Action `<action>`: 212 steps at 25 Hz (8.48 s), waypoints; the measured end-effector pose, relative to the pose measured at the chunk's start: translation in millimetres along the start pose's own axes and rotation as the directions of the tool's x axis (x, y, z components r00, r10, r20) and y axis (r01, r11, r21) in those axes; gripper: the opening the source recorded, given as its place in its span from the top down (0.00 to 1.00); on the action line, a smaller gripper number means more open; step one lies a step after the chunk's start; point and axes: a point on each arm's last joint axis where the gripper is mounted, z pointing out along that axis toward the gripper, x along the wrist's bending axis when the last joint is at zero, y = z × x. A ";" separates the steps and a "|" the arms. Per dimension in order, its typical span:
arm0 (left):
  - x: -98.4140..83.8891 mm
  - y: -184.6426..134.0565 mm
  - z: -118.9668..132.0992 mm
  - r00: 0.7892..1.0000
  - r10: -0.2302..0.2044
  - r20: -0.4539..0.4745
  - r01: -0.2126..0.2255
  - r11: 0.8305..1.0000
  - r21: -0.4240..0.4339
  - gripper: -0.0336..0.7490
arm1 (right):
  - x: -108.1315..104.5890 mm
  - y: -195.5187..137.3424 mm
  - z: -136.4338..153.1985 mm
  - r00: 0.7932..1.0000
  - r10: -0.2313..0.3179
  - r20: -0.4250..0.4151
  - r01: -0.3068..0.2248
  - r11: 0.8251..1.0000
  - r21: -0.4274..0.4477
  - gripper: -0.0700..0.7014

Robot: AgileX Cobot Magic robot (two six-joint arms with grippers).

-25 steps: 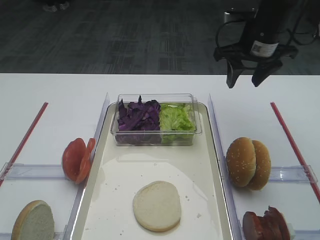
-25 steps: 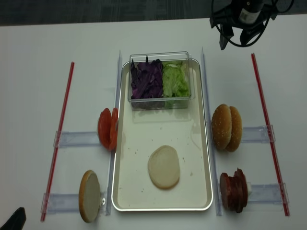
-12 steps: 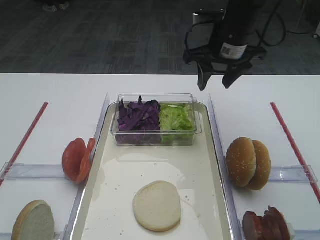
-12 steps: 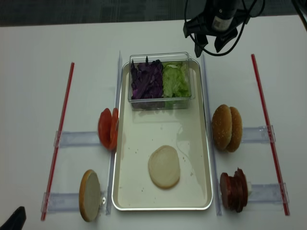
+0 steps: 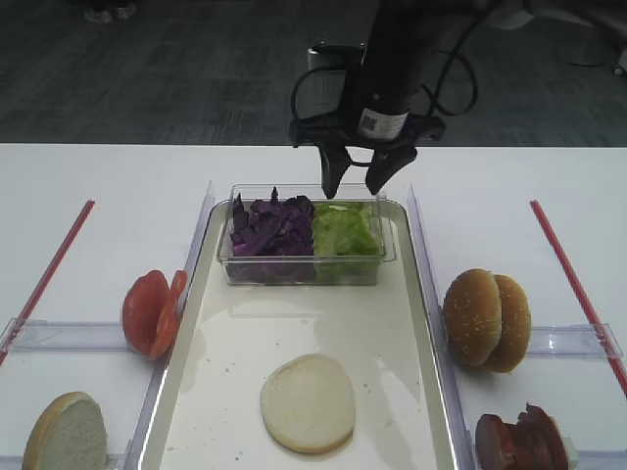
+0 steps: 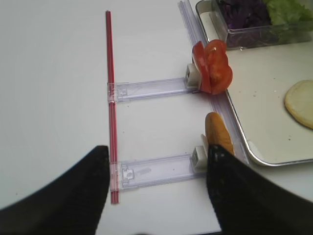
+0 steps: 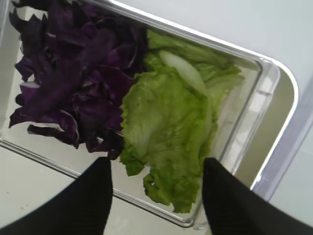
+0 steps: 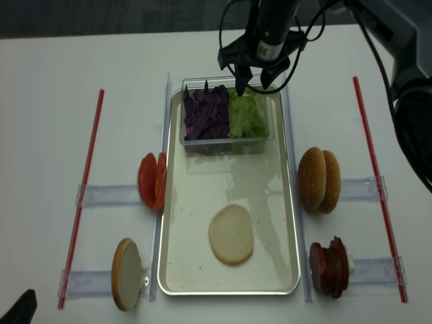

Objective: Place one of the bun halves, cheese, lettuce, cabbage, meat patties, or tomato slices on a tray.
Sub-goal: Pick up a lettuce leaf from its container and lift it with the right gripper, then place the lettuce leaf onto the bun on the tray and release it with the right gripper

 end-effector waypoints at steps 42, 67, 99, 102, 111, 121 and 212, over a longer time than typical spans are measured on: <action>0.0 0.0 0.0 1.000 0.000 0.000 0.000 1.000 0.000 0.43 | -3.2 13.1 54.9 0.998 -0.015 0.053 0.012 0.998 0.058 0.48; 0.0 0.0 0.0 1.000 0.000 0.000 0.000 1.000 0.000 0.43 | -5.7 12.7 68.5 0.998 -0.006 0.056 0.002 0.997 0.081 0.70; 0.0 0.0 0.0 1.000 0.000 0.000 0.000 1.000 0.000 0.43 | 6.7 14.7 12.1 1.000 0.008 0.027 -0.007 1.000 -0.028 0.87; 0.0 0.0 0.0 1.000 0.000 0.000 0.000 1.000 0.000 0.43 | 8.8 10.7 2.5 1.000 0.010 0.017 -0.009 0.999 -0.035 0.87; 0.0 0.0 0.0 1.000 0.000 0.000 0.000 1.000 0.000 0.43 | 18.1 -5.7 -13.8 1.000 -0.017 0.004 0.017 1.000 -0.022 0.87; 0.0 0.0 0.0 1.000 0.000 0.000 0.000 1.000 0.000 0.43 | 54.0 -34.9 -14.2 0.994 -0.106 0.002 0.105 0.994 0.036 0.87; 0.0 0.0 0.0 1.000 0.000 0.000 0.000 1.000 0.000 0.43 | 112.0 -158.5 60.1 0.953 -0.303 0.002 0.299 0.940 0.163 0.29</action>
